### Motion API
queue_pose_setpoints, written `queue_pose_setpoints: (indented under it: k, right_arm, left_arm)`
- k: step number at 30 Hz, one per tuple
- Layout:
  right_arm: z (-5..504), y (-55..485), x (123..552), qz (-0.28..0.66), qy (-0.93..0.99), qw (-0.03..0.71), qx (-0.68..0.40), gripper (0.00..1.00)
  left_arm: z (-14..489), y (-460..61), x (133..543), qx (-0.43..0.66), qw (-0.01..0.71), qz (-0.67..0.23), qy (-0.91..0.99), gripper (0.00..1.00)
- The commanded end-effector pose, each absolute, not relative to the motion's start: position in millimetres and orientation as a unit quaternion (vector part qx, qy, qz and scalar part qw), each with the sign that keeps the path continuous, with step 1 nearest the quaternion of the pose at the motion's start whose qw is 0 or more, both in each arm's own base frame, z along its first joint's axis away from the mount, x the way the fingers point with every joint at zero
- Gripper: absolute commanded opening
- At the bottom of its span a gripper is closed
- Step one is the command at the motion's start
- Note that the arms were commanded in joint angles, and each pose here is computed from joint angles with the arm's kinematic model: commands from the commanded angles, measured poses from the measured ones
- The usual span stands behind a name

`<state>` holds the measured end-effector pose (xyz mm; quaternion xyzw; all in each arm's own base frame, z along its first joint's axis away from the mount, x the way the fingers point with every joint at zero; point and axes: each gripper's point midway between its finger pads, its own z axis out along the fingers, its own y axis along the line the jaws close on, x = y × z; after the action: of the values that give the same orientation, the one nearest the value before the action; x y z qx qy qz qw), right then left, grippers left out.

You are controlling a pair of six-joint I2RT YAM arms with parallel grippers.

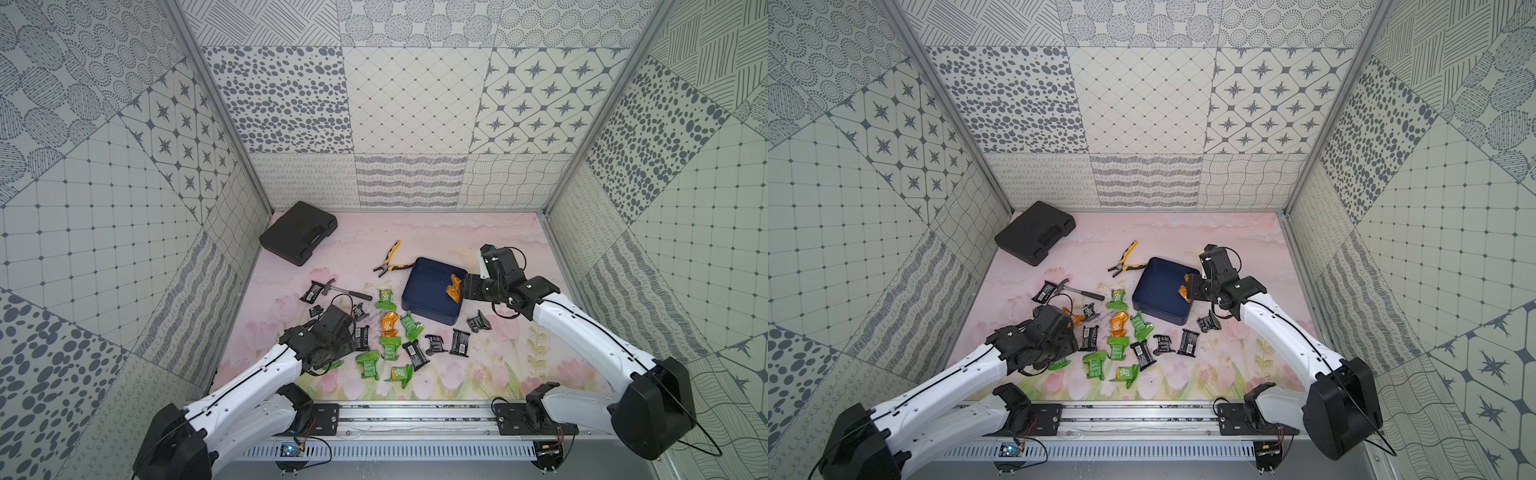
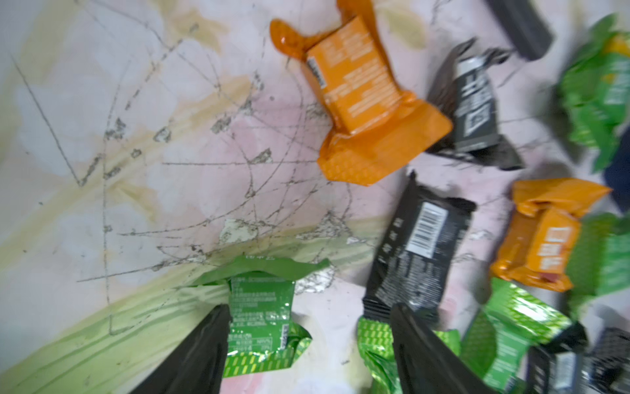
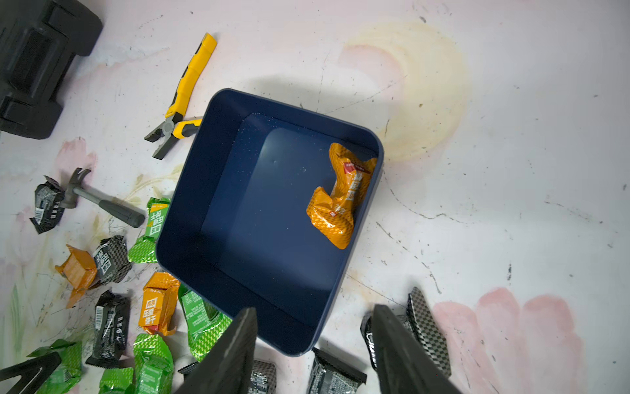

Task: Take the cookies out of the storage box
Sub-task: Place the cookie at the center of the board, then pick up the cookie from the storage box.

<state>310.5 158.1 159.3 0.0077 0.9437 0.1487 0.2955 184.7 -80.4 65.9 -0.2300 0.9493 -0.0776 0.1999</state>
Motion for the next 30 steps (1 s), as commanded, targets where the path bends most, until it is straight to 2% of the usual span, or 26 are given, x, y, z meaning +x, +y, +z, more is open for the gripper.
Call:
queue_pose_setpoints:
  k: [1,5,10,14,19,30]
  right_arm:
    - [164.0,177.1,316.2,0.154,0.948,0.278,0.021,0.59]
    - [149.0,186.6,325.5,0.112,0.959,0.253,0.053,0.56]
    - [134.8,197.5,339.3,0.065,0.960,0.250,0.104,0.56]
    - [123.1,198.3,349.1,0.041,0.957,0.239,0.161,0.56]
    - [109.3,181.2,353.4,-0.037,0.953,0.222,0.205,0.56]
    - [80.9,174.2,367.7,-0.082,0.952,0.204,0.214,0.57]
  left_arm:
    - [104.0,-78.3,200.3,-0.251,0.275,-0.123,0.920,0.80]
    - [131.8,-78.7,218.1,-0.267,0.330,-0.148,0.893,0.79]
    - [149.9,-80.3,235.0,-0.280,0.354,-0.149,0.880,0.79]
    - [155.6,-87.2,246.5,-0.279,0.357,-0.152,0.878,0.79]
    - [154.8,-96.2,256.3,-0.279,0.349,-0.158,0.881,0.78]
    - [153.4,-99.0,269.8,-0.280,0.340,-0.162,0.883,0.77]
